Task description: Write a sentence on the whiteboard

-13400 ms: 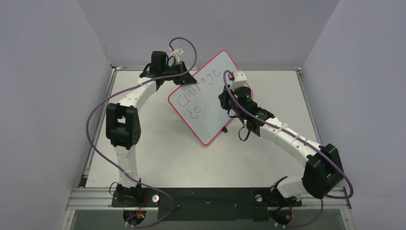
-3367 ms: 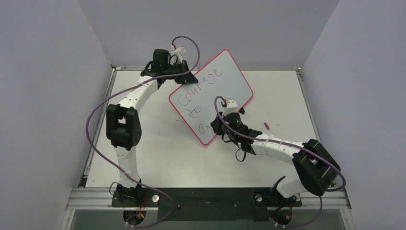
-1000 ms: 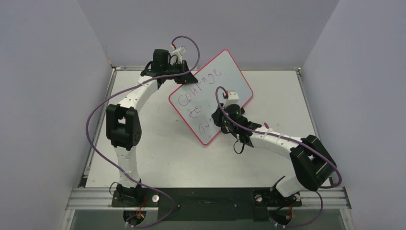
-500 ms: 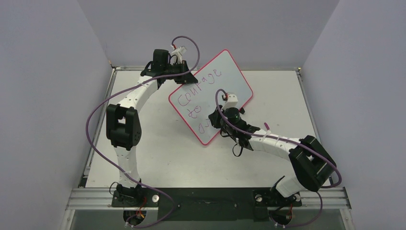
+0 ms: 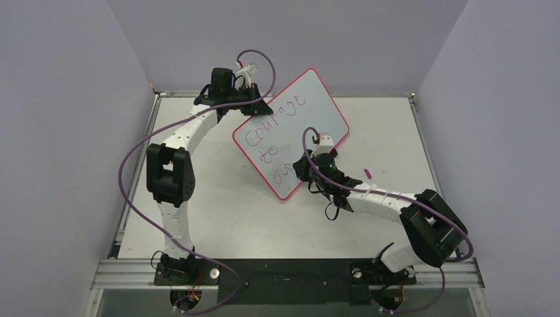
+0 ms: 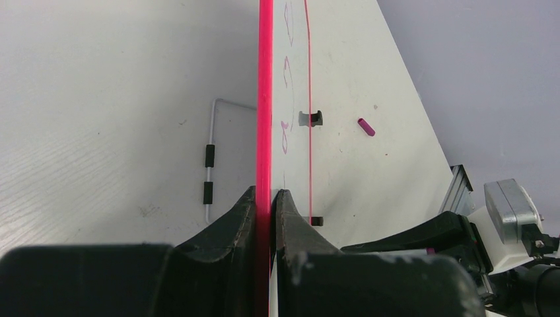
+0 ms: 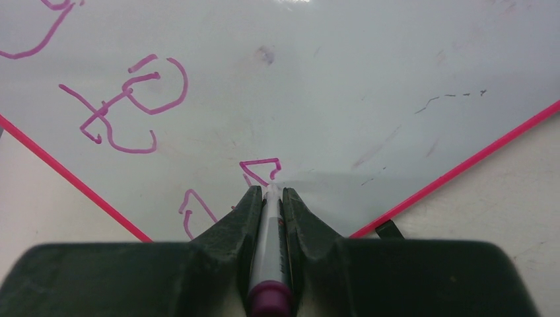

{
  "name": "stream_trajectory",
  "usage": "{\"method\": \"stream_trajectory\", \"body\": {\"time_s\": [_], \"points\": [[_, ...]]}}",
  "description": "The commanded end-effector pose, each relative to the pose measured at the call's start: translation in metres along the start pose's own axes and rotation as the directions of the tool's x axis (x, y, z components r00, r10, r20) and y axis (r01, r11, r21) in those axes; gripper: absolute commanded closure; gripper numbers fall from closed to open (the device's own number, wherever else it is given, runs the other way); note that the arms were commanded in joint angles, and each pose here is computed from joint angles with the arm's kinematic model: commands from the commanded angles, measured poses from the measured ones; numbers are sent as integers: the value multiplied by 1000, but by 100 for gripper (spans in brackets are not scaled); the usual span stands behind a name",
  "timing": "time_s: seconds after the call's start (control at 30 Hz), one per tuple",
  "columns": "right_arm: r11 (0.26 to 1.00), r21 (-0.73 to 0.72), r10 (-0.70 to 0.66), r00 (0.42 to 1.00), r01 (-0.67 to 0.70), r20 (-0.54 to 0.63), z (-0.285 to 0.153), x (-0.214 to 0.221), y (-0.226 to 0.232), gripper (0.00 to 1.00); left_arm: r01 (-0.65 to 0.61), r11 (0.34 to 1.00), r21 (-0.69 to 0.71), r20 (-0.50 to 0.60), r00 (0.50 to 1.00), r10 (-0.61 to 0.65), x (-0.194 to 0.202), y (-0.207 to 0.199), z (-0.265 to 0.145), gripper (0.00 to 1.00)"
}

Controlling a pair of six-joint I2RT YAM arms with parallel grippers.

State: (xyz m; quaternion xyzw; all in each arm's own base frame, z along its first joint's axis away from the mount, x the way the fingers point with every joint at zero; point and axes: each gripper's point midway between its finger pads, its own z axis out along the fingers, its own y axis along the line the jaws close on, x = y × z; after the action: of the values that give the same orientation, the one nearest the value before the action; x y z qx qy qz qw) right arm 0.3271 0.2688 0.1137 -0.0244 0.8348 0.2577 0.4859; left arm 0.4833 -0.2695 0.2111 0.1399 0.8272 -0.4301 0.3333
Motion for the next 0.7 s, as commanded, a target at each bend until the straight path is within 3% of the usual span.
{"method": "stream_trajectory", "body": {"time_s": [0.0, 0.27, 0.67], "points": [[997, 71, -10, 996, 17, -87, -5, 26, -26, 100, -119, 992, -28, 6, 993, 119, -3, -7, -1, 100], [994, 105, 1, 998, 5, -58, 2, 6, -33, 100, -118, 993, -27, 6, 993, 119, -3, -7, -1, 100], [996, 45, -86, 993, 83, 79, -2, -77, 4, 100, -122, 992, -24, 8, 993, 122, -4, -9, -2, 100]]}}
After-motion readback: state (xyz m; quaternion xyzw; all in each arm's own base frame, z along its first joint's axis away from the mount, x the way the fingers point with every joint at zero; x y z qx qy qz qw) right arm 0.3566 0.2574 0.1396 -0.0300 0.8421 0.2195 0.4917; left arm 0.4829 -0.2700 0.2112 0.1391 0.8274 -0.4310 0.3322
